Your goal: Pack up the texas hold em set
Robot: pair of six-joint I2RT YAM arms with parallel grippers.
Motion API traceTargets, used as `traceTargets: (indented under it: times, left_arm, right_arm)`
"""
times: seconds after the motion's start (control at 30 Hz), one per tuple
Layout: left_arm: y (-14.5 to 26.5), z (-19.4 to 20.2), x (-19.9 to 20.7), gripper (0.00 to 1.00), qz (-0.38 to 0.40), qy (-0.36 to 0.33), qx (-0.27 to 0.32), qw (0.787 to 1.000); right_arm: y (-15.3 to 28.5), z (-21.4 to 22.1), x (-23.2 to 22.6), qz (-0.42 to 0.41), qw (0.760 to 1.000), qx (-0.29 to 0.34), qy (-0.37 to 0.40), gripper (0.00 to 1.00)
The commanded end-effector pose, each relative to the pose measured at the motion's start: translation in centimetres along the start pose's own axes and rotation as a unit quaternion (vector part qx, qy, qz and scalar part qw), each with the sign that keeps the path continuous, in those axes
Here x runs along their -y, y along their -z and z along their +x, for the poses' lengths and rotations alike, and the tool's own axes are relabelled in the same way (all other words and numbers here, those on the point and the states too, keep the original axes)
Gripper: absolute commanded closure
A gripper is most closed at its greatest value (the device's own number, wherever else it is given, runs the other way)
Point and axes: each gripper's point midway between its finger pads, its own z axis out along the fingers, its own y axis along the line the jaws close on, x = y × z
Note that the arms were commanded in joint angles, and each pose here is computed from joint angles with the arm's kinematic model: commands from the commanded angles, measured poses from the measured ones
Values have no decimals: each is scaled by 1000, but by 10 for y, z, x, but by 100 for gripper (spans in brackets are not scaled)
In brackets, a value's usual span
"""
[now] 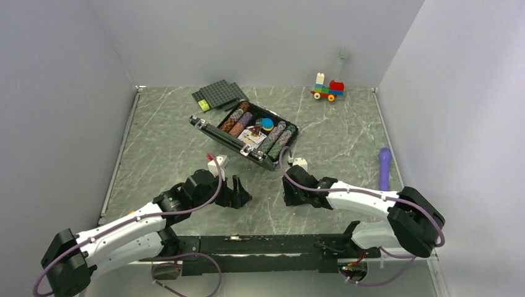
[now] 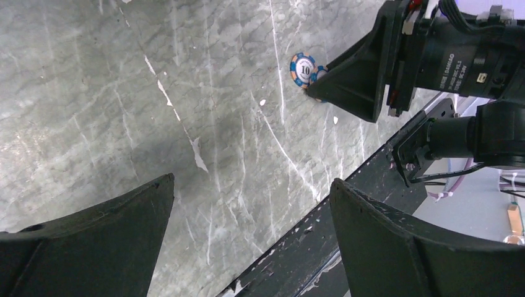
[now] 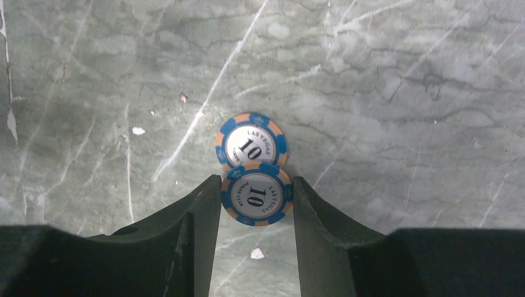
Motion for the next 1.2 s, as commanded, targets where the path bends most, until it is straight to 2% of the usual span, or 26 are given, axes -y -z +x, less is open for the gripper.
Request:
traceTargets:
  times: [0.0,0.27,0.53,0.8,1.17]
  left_arm:
    - [-3,-18,24,1,42,20,30,998]
    - [-16,-7,43,1,76,77,4,994]
    - [-27,-1,68,13,119,102,-24,987]
    - [-35,0,80,25,152,130,-30,979]
    - [-43,13,81,42,155,137,-59,976]
  right_arm:
    - [12,-1,-4,-27,999,21,4,100]
    - [41,-23,-37,-140,979,119,87,100]
    - [77,-33,-77,-240,936,206,158,100]
    - [85,-21,-99,-268,917,204,211,100]
    - [89,-21,-110,-256,914,212,233,100]
